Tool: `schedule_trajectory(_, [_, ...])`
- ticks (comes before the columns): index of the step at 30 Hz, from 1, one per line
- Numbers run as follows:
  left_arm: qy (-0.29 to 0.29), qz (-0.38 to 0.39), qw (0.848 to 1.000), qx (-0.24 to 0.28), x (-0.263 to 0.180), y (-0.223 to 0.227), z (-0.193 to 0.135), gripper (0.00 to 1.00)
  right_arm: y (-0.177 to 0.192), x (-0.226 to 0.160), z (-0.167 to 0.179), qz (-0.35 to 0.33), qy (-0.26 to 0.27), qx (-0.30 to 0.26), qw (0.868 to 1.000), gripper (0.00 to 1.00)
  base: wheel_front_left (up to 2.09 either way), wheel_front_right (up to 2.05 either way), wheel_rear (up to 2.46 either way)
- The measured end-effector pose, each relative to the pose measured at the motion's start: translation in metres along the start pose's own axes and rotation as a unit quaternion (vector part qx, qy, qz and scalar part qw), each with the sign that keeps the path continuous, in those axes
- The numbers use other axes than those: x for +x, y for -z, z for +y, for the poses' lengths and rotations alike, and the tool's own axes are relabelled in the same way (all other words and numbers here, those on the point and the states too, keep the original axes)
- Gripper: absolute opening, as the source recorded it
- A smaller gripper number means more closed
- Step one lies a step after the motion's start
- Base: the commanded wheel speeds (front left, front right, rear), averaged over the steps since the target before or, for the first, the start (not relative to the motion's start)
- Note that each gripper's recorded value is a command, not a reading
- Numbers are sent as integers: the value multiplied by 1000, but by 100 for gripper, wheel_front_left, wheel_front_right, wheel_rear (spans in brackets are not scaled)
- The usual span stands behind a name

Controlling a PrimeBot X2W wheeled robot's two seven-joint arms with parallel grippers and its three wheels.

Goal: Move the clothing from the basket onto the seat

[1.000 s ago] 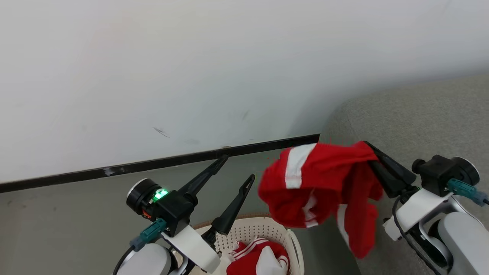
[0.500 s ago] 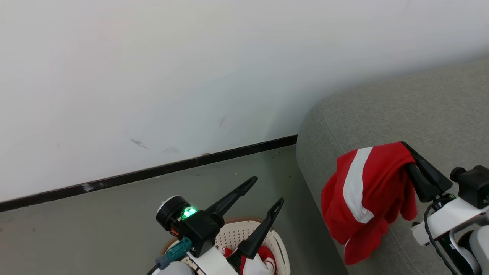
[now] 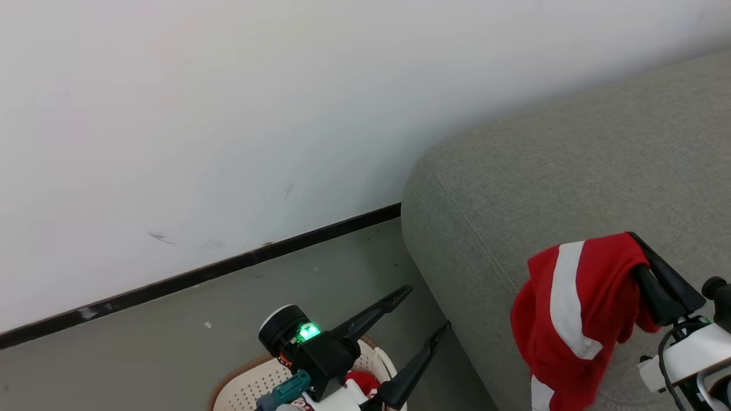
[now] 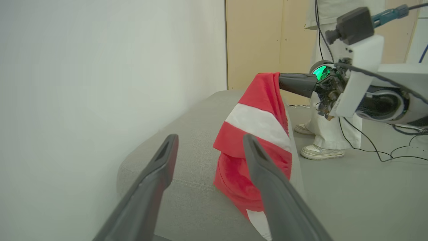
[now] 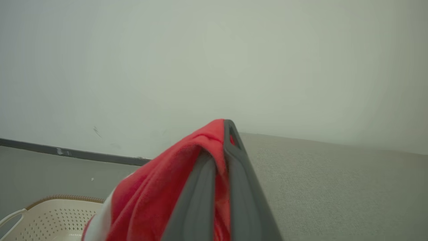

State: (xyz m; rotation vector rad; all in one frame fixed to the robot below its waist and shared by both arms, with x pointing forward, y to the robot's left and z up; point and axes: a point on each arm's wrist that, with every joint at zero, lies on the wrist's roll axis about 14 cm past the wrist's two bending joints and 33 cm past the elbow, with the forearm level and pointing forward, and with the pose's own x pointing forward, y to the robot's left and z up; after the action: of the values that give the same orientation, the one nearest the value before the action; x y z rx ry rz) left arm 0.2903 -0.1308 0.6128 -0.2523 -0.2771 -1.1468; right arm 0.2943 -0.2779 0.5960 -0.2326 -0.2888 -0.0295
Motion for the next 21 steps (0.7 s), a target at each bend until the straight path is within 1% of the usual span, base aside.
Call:
schedule_trajectory(9, [32,6,999,-18,11,8,-17,100,0,-27,-17,12,34,-13,999,0,0,0,0])
schedule_trajectory(14, [21,9,999,-26,12,14,-11,100,3,-32,-5,20,18,-6,1000,0,0,0,0])
schedule_trajectory(17, [6,10,1000,-25,13,16,-2,100,-2,-24,-2,12,8,-4,1000,0,0,0,0])
schedule_trajectory(21, [-13,16,1000,-23,10,22,11,100,-26,3,-15,-27,5,-18,999,0,0,0,0])
